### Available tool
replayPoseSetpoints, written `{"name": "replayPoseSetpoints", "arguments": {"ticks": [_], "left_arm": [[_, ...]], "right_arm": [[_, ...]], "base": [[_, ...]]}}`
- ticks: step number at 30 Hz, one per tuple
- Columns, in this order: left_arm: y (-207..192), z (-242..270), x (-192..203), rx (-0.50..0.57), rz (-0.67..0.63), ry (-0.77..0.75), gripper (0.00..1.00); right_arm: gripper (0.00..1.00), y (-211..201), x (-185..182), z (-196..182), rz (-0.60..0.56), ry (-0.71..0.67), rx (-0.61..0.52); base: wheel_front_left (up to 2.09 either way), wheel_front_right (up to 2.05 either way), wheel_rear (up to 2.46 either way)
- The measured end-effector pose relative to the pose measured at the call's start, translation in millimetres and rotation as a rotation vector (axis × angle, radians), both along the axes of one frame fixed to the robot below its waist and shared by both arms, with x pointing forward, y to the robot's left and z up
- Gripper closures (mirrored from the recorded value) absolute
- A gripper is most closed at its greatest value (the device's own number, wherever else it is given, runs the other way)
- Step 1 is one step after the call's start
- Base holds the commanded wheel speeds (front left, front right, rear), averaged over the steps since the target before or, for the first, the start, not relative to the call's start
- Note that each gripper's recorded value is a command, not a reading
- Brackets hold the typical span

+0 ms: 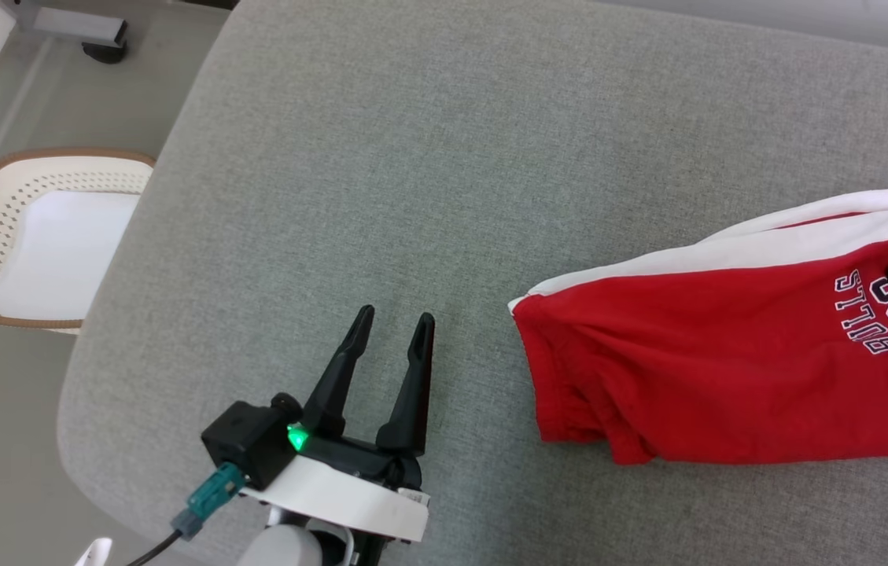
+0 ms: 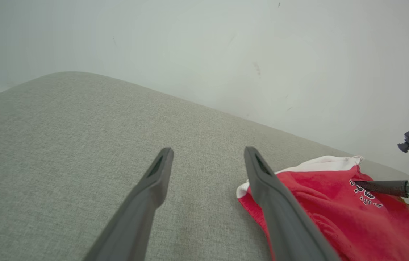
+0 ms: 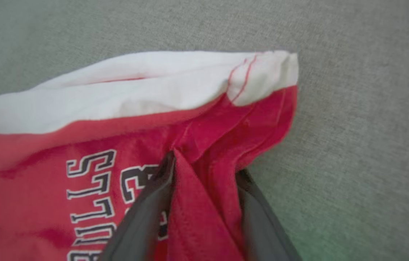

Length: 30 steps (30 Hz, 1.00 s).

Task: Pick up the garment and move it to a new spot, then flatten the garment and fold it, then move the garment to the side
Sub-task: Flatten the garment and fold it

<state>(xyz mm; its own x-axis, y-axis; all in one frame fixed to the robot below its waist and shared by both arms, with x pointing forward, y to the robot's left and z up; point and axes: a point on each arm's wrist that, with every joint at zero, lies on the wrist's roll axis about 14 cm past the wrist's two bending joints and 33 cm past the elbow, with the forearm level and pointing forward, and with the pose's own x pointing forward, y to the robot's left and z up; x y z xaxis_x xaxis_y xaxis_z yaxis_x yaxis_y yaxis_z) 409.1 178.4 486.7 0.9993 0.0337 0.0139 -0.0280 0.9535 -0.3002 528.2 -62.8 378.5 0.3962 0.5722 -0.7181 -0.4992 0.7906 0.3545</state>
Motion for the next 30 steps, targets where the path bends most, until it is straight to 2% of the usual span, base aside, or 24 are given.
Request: {"name": "replayPoseSetpoints", "arguments": {"ticks": [3, 10, 22, 25, 30], "left_arm": [[-3, -1, 0, -0.003, -0.007, 0.002, 0.0], [-10, -6, -2, 0.024, -0.041, 0.014, 0.0], [-34, -4, -10, 0.029, -0.135, -0.006, 0.0], [-41, -2, -10, 0.024, -0.156, -0.014, 0.0], [-49, -4, -11, 0.017, -0.179, -0.01, 0.0]], "right_arm": [[1.0, -4, -2, 1, -0.016, 0.001, 0.005], [1.0, -27, -4, 10, -0.138, -0.045, 0.05], [1.0, -123, -27, 38, -0.448, -0.127, 0.075], [1.0, -134, -32, 47, -0.484, -0.157, 0.083], [1.0, -123, -36, 62, -0.472, -0.183, 0.128]], "base": [[0.0, 0.0, 0.0], [0.0, 0.0, 0.0], [0.0, 0.0, 0.0], [0.0, 0.0, 0.0], [0.0, 0.0, 0.0]]}}
